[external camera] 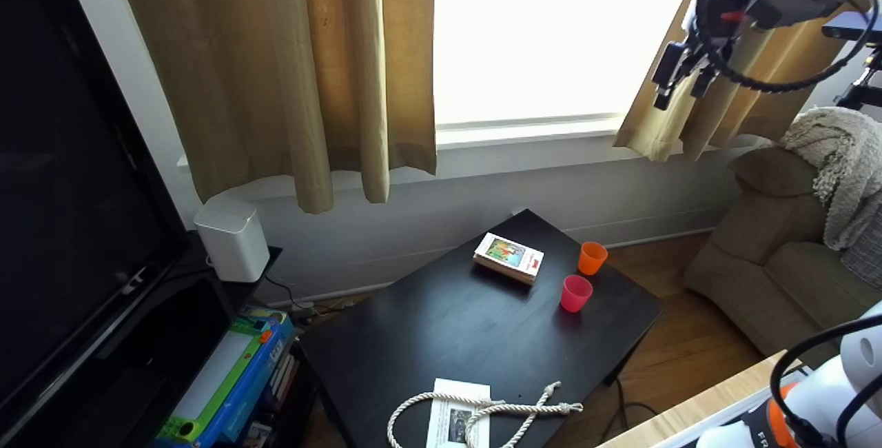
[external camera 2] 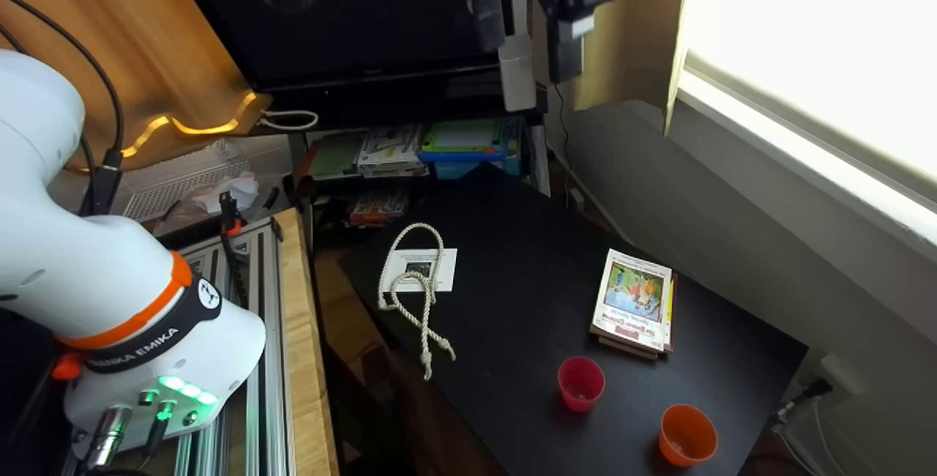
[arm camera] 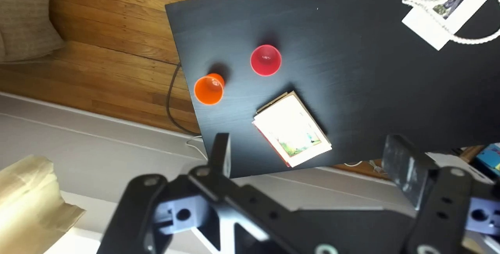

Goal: Stack up the cups on the table

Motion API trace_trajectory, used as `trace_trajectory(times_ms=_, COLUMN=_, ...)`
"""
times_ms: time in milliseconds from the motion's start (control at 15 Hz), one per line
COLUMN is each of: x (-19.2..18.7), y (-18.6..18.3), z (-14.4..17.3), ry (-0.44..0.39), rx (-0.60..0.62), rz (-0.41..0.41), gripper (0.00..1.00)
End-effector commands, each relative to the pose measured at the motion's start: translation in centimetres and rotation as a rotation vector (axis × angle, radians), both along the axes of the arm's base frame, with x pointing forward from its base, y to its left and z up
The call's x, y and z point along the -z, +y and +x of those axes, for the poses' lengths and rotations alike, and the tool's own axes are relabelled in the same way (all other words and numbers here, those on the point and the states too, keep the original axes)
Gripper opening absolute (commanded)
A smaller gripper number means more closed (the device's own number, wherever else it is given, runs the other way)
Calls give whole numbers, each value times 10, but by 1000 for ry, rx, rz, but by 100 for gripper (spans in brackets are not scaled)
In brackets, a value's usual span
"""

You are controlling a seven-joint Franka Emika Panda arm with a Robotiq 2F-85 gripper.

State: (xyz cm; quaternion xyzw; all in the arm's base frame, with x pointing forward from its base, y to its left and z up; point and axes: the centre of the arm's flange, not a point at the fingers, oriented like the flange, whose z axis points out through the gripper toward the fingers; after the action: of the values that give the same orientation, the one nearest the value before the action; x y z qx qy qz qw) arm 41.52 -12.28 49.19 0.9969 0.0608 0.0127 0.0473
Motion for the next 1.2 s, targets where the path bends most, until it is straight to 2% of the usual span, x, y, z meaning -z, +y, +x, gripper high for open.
trace_trajectory(times_ms=0, x=72, y=26, z=28, ry=-20, rx=101, rz=9, gripper=100)
trace_trajectory(times_ms=200, x=131, y=41, z=41, ry=-40, rx=196, rz=67, gripper=100)
trace_trajectory(times_ms=333, x=167, y=42, z=50, ry=-97, rx=243, rz=108, gripper=100)
trace_trajectory(times_ms=533, x=219, y=34, z=59, ry=-166, rx=283, rz=144, gripper=100)
trace_trajectory(times_ms=733, x=269, y=24, z=63, ry=-178, rx=305, rz=173, gripper=100)
trace_trajectory(times_ms=800, x=233, y=32, z=55, ry=-172, rx=309, rz=140, gripper=100)
trace_trajectory(times_ms=933, x=258, y=30, z=55, ry=-168, rx=313, rz=144, gripper=100)
trace_trajectory(times_ms=1133, x=263, y=30, z=59, ry=-166, rx=314, rz=143, gripper=100)
